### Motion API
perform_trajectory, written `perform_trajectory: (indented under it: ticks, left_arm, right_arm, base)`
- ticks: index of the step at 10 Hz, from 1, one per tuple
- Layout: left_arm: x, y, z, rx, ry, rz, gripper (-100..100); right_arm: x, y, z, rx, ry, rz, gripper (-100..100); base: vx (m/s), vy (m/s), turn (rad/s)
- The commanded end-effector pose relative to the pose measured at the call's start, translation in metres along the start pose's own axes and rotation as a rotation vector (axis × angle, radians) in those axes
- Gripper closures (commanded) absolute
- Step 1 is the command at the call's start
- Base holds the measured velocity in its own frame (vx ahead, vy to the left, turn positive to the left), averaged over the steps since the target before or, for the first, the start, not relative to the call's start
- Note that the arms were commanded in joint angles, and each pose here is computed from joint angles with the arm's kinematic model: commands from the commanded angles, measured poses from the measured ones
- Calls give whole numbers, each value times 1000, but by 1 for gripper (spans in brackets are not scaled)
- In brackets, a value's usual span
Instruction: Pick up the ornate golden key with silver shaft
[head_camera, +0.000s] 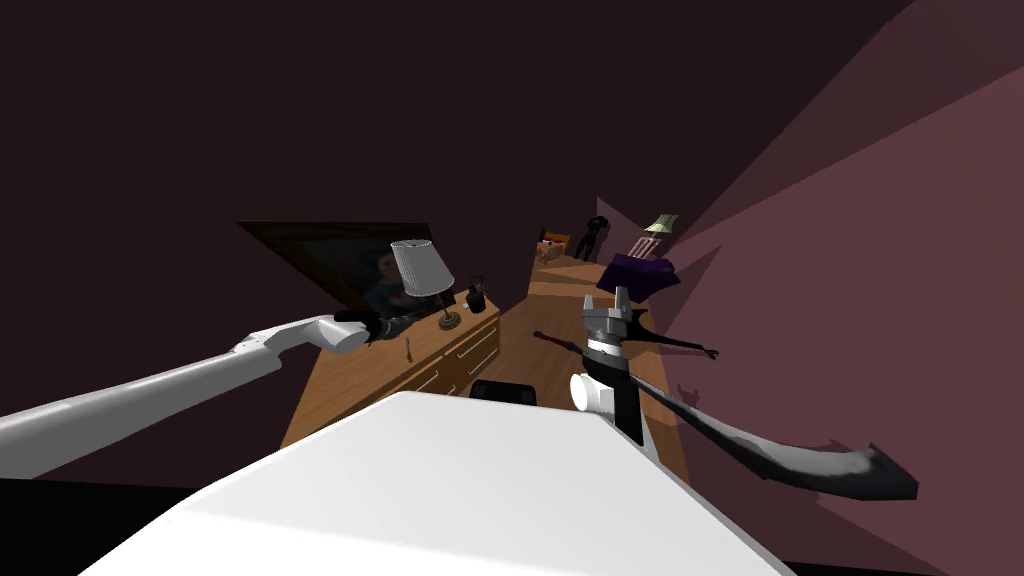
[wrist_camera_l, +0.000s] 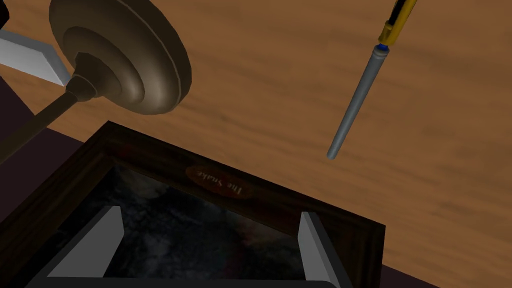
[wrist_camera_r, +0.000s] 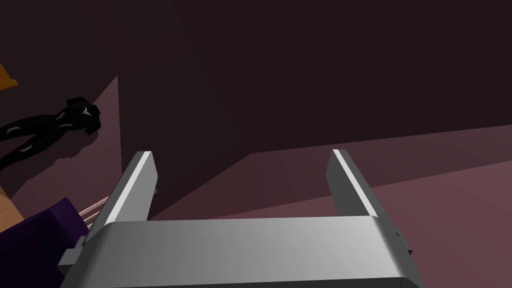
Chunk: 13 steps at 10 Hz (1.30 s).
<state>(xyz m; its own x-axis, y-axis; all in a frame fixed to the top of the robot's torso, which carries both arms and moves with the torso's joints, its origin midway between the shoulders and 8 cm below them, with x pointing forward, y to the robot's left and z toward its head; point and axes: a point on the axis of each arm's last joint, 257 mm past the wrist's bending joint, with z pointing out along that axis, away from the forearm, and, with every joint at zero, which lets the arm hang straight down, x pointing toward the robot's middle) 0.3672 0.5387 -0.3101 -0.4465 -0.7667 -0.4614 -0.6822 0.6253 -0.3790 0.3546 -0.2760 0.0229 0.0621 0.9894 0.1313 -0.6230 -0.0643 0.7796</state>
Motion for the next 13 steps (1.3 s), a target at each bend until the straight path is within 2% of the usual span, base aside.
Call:
perform_trajectory:
  ticks: [1,4,5,8,9,13]
  left_arm:
    - [2,9,1,-30,19,-7,-100]
    - [19,67,0,-181,103,-27,-100]
    - [20,66,0,-180,107,-33,-100]
    - [44,112,-5,-292,189,-68,-100]
    - [44,112,-5,-292,189,-68,-100]
    - [76,153,-11,-384,276,-112,-100]
  right_arm:
    - [0,0,0,0,0,0,0]
    - [0,0,0,0,0,0,0]
    - [0,0,0,0,0,0,0]
    - [0,0,0,0,0,0,0]
    - [0,0,0,0,0,0,0]
    - [0,0,0,0,0,0,0]
  base:
    - [-8,18,-83]
    - [-12,28,-228]
    - [-17,33,-73]
    - [-16,30,-196]
    - [-15,24,-62]
    - [-18,25,-135]
